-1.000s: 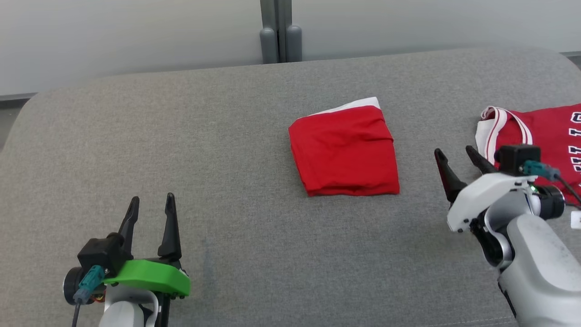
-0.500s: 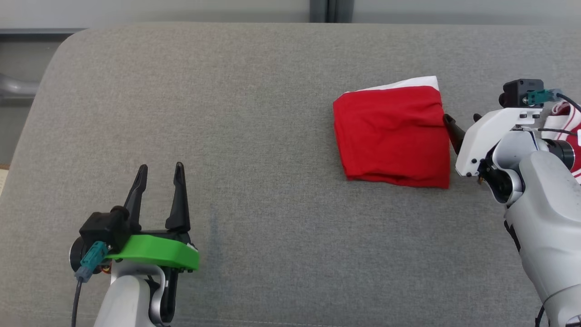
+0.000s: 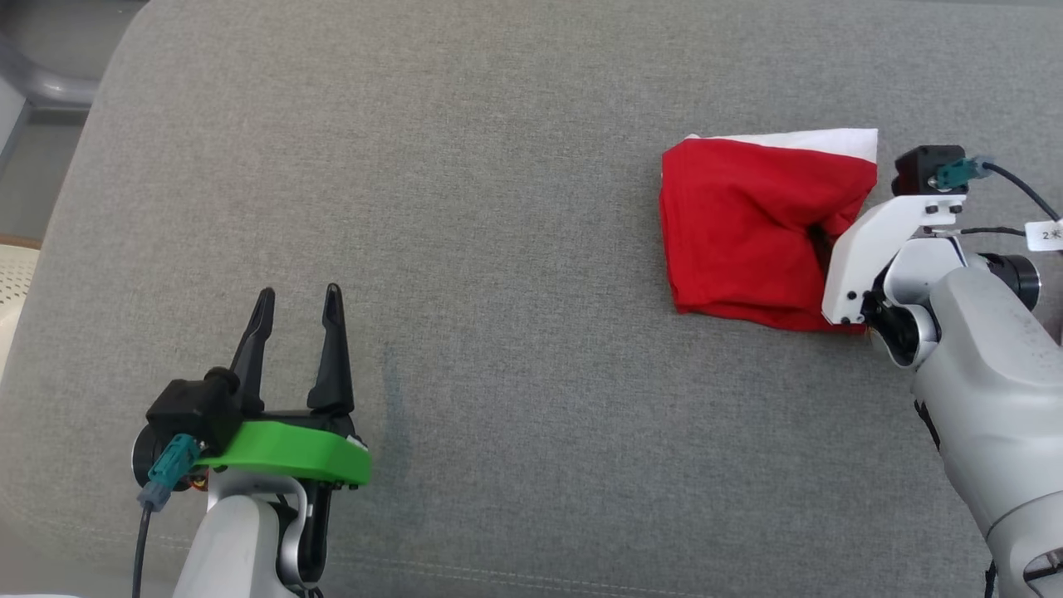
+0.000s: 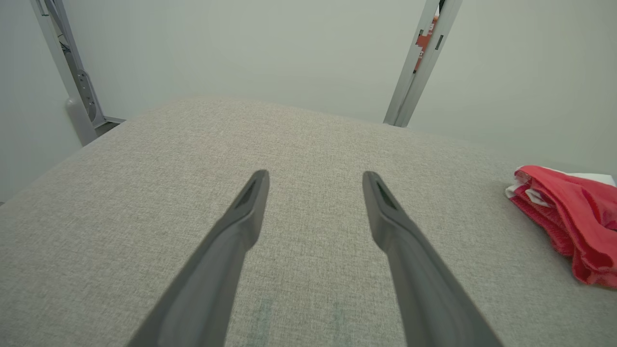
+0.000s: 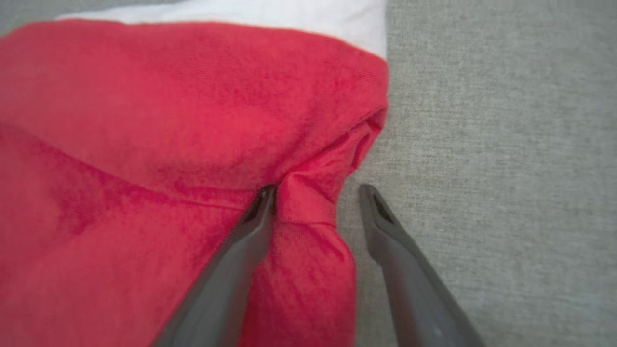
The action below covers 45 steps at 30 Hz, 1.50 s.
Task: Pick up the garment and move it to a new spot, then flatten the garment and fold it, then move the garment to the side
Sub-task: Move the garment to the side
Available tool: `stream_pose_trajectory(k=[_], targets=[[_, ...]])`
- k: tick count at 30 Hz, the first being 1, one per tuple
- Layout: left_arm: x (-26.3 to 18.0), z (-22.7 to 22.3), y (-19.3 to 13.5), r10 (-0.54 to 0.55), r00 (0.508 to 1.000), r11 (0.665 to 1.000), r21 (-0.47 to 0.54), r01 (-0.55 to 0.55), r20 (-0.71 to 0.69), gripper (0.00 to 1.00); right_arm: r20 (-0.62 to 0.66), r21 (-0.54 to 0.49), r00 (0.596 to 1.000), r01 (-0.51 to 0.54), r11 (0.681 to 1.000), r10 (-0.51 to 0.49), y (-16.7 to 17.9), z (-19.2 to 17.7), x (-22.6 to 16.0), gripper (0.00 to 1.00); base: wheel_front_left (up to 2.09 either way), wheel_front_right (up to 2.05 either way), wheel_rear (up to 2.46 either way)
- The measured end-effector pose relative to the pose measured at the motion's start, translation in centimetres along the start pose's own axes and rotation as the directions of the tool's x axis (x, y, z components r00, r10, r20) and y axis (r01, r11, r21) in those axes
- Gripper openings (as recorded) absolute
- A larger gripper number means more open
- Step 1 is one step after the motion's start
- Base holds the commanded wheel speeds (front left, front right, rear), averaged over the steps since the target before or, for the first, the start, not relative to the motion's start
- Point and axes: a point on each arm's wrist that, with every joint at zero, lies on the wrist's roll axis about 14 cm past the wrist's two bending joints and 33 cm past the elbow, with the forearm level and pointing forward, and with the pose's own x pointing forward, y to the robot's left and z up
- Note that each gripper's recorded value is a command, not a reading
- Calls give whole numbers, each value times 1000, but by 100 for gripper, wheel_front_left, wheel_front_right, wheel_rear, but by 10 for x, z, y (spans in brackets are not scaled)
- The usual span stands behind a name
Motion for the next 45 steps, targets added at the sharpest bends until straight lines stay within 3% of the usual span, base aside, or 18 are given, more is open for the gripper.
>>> stream_pose_trajectory(k=[7,10,14,20,29,35,45], targets=[[12,5,-13,-38,999,999,-10,38,24,100,18,-208,1000,26,978,-23,-11,18,-14,0,0,0,0],[18,7,-21,-56,998,998,-15,57,34,100,34,-346,997,70,936,-62,-26,37,-28,0,0,0,0],[26,3,-37,-101,994,995,-15,102,29,100,86,-435,991,130,891,-102,-47,71,-56,0,0,0,0],[39,-4,-68,-187,982,982,-18,187,24,100,111,-433,975,222,874,-193,-94,84,-105,0,0,0,0],[58,-13,-117,-320,947,947,-14,321,22,100,108,-410,896,435,801,-431,-194,66,-174,0,0,0,0],[66,-28,-117,-324,946,946,-10,324,-7,100,90,-429,840,518,740,-536,-241,51,-184,0,0,0,0],[71,-38,-90,-267,963,964,5,267,-29,100,24,-467,778,564,681,-627,-287,29,-169,0,0,0,0]])
